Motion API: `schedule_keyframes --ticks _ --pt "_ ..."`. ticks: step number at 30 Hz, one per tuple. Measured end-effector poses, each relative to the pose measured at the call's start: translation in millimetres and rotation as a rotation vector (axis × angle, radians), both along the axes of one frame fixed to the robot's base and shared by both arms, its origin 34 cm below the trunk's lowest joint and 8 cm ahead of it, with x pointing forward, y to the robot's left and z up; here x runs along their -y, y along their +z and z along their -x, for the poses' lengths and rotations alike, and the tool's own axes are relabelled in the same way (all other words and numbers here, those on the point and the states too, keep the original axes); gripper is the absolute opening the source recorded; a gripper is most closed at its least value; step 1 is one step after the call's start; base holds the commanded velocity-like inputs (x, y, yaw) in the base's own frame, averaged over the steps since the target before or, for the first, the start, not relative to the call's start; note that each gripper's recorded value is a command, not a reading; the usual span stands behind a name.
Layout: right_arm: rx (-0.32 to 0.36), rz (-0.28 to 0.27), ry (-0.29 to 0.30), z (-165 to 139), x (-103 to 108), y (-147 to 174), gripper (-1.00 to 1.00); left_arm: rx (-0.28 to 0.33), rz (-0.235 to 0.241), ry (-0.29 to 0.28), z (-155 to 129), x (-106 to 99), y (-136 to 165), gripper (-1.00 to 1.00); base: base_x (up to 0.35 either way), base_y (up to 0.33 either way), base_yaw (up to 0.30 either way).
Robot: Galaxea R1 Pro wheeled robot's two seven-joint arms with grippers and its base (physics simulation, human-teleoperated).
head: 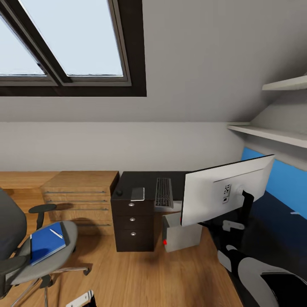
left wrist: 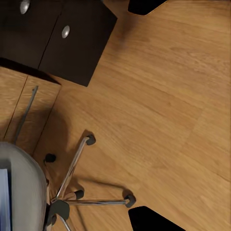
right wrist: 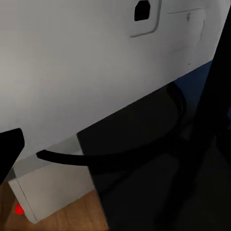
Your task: In the bedroom, organize the workspace by keeping the computer under the desk, ensuring the monitor is on the desk, placing the keyboard on the desk next to the monitor, placing the mouse on the desk next to the keyboard, moving the folder from the swivel chair onto the desk next to the mouse, stacking the notebook on top of the folder with the pen on top of the notebook, and positioning the swivel chair next to the desk.
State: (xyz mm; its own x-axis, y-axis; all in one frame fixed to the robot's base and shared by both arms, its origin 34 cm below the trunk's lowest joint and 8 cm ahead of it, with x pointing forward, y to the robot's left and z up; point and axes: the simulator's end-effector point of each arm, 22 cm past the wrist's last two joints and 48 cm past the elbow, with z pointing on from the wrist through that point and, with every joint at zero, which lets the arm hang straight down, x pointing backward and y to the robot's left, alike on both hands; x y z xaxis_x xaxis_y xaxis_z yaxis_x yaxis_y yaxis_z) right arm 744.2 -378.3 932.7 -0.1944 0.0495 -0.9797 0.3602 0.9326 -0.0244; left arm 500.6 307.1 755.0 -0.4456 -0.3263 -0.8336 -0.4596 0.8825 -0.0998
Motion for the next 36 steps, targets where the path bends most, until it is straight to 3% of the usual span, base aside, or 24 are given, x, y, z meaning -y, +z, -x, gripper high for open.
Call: schedule_keyframes --ticks 20,36 --pt "-0.006 -0.002 0.007 2 -3 -4 1.0 0.01 0.003 0.001 -3 0 4 1.0 0.0 0.0 -0.226" --pt "-0.02 -0.001 0.011 2 -6 -13 1.0 -0.004 0.002 0.007 0 -3 -2 1.0 0.0 0.0 -0.071"
